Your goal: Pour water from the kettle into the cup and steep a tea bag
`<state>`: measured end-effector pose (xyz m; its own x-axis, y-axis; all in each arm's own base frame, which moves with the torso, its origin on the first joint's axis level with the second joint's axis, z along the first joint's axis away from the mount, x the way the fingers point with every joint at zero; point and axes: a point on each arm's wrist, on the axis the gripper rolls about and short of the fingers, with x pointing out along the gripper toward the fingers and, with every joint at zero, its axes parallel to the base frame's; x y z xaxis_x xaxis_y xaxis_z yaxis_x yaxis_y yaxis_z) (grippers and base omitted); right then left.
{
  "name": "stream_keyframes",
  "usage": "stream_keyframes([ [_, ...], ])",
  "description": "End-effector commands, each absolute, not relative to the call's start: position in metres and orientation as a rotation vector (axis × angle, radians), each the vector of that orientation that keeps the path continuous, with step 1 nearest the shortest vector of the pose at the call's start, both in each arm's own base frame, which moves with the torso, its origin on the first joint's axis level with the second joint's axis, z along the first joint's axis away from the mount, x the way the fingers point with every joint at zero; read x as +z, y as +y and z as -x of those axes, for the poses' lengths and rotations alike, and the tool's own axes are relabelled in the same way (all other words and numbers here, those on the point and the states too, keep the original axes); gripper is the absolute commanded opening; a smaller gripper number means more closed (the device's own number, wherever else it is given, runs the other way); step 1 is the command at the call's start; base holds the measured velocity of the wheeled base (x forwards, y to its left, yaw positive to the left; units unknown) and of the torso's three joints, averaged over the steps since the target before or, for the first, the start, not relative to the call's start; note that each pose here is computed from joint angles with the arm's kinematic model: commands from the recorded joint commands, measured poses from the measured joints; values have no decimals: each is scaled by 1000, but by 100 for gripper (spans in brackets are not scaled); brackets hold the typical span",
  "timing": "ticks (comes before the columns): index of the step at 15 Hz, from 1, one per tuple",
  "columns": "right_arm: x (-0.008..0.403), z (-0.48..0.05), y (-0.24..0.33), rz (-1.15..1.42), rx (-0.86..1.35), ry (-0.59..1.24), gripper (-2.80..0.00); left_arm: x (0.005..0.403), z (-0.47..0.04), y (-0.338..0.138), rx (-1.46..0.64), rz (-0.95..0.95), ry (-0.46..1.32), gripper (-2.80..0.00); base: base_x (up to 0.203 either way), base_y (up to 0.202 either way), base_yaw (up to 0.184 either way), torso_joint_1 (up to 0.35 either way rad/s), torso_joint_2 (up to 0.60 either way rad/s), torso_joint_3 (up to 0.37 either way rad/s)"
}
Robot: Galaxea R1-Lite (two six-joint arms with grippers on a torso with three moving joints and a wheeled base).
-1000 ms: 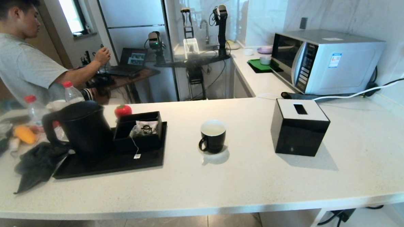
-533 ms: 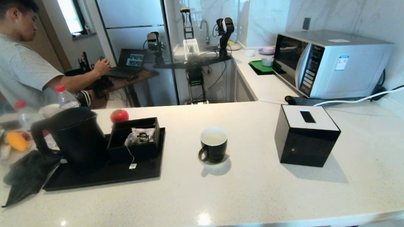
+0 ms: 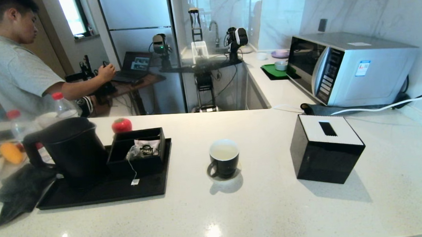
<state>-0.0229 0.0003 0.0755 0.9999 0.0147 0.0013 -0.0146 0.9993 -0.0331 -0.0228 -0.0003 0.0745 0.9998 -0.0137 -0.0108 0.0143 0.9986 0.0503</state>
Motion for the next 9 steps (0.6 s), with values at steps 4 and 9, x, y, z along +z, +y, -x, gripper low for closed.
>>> stream_keyframes([
  [4,75,23,0,33,15,0,-280,75,23,0,-14,-49,7,-280,0,0,0,0,0,0],
  [9,75,23,0,34,15,0,-280,104,32,0,-11,-49,-44,-280,0,0,0,0,0,0],
])
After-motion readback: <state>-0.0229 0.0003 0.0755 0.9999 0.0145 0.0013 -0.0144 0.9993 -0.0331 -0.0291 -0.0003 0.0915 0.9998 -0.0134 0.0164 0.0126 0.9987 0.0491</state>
